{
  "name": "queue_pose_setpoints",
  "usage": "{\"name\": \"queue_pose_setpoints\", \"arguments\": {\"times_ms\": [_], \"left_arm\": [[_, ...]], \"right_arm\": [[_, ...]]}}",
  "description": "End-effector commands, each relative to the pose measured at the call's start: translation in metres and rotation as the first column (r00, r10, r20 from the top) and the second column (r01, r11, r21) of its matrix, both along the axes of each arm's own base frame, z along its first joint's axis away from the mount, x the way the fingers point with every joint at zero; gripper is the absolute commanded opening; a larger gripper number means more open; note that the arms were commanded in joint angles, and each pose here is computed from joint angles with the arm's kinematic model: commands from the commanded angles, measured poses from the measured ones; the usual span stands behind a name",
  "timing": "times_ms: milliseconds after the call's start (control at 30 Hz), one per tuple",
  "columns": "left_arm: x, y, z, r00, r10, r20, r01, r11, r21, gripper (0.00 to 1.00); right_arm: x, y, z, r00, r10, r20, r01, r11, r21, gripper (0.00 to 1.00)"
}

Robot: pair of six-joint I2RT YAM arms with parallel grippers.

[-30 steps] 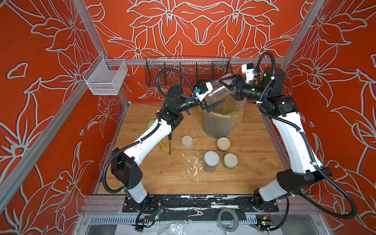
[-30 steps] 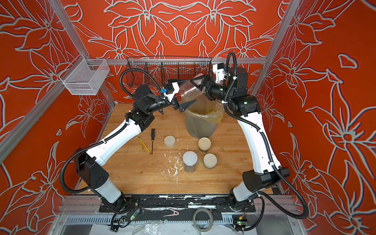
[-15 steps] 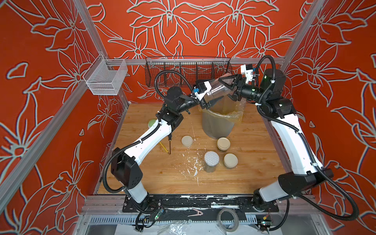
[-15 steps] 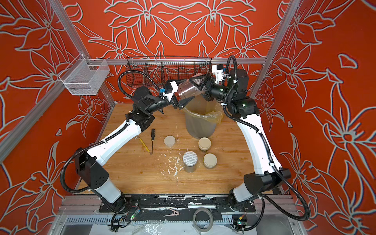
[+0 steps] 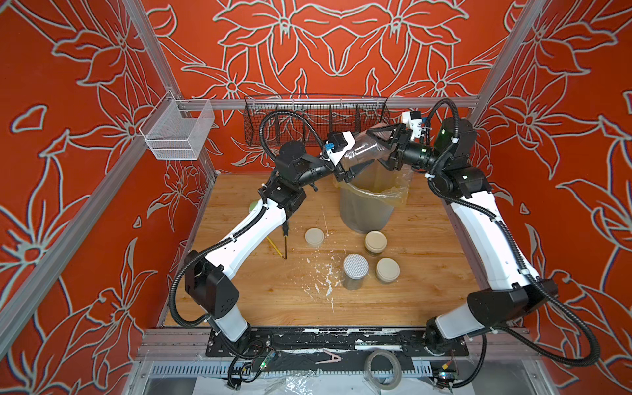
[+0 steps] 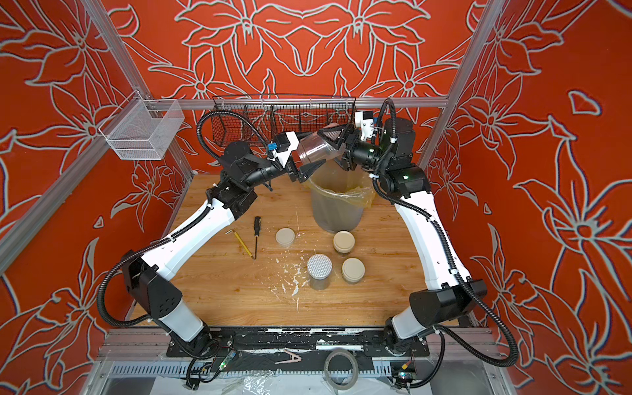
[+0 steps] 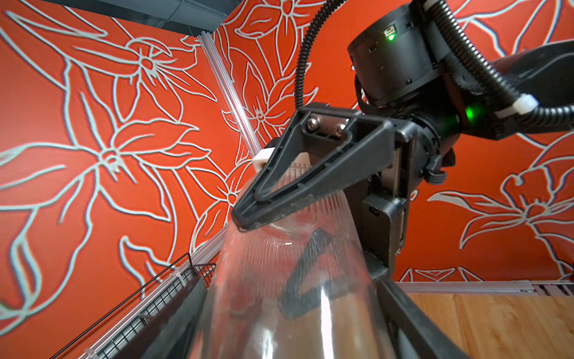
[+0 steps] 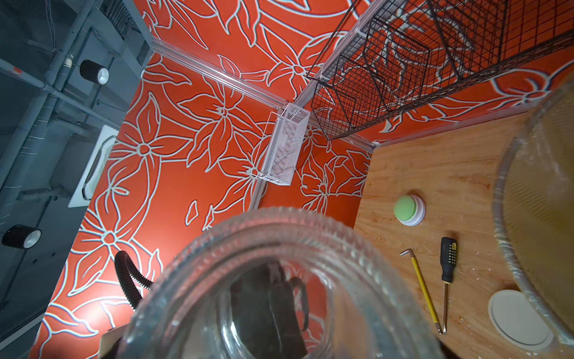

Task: Empty moldy tea leaves from jars
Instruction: Place the jar at the center of the board.

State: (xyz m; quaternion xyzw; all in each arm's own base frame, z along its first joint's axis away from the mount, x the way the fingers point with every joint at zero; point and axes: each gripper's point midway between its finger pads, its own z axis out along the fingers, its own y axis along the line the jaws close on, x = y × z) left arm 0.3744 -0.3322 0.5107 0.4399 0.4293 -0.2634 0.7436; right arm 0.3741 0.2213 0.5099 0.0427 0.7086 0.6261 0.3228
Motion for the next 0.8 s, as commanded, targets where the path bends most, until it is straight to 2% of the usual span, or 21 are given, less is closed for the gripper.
{"name": "queue_pose_setpoints", "arguments": {"times_ms": [0, 67, 133, 300, 367, 433, 467, 500, 600, 767], "left_arm": [[-0.024, 0.008, 0.028, 0.999, -0.034, -0.009, 0.033, 0.998, -0.052, 0.39], [-0.026, 0.009, 0.028, 0.999, -0.031, -0.02, 0.031, 0.999, -0.04, 0.29], [-0.027, 0.011, 0.027, 0.999, -0.025, -0.033, 0.024, 0.999, -0.027, 0.26], [-0.031, 0.016, 0.024, 0.999, -0.006, -0.054, 0.005, 1.0, -0.019, 0.24], [-0.033, 0.017, 0.023, 0.998, -0.005, -0.058, 0.004, 1.0, -0.013, 0.21], [-0.035, 0.019, 0.024, 0.998, 0.0, -0.062, 0.0, 1.0, -0.006, 0.16], [-0.035, 0.02, 0.025, 0.998, 0.006, -0.066, -0.007, 1.0, -0.004, 0.14], [-0.036, 0.022, 0.027, 0.997, 0.015, -0.069, -0.015, 1.0, -0.001, 0.12], [-0.033, 0.027, 0.031, 0.994, 0.055, -0.095, -0.055, 0.998, 0.005, 0.09], [-0.025, 0.046, 0.041, 0.966, 0.161, -0.2, -0.167, 0.986, -0.016, 0.03]], "right_arm": [[-0.017, 0.017, 0.028, 0.983, 0.091, 0.16, -0.096, 0.995, 0.021, 0.15], [-0.018, 0.019, 0.029, 0.98, 0.102, 0.17, -0.108, 0.994, 0.026, 0.23], [-0.018, 0.019, 0.028, 0.979, 0.102, 0.177, -0.11, 0.993, 0.036, 0.35], [-0.018, 0.023, 0.026, 0.978, 0.109, 0.178, -0.123, 0.99, 0.065, 0.38], [-0.018, 0.025, 0.024, 0.978, 0.115, 0.173, -0.127, 0.99, 0.062, 0.44], [-0.018, 0.026, 0.023, 0.977, 0.116, 0.179, -0.127, 0.99, 0.054, 0.64], [-0.017, 0.025, 0.022, 0.978, 0.106, 0.178, -0.116, 0.992, 0.047, 0.84], [-0.016, 0.023, 0.02, 0.979, 0.089, 0.183, -0.097, 0.995, 0.034, 0.97], [-0.014, 0.016, 0.018, 0.978, 0.03, 0.206, -0.03, 1.0, -0.005, 0.97], [-0.006, -0.004, 0.01, 0.973, -0.108, 0.202, 0.12, 0.992, -0.048, 0.97]]}}
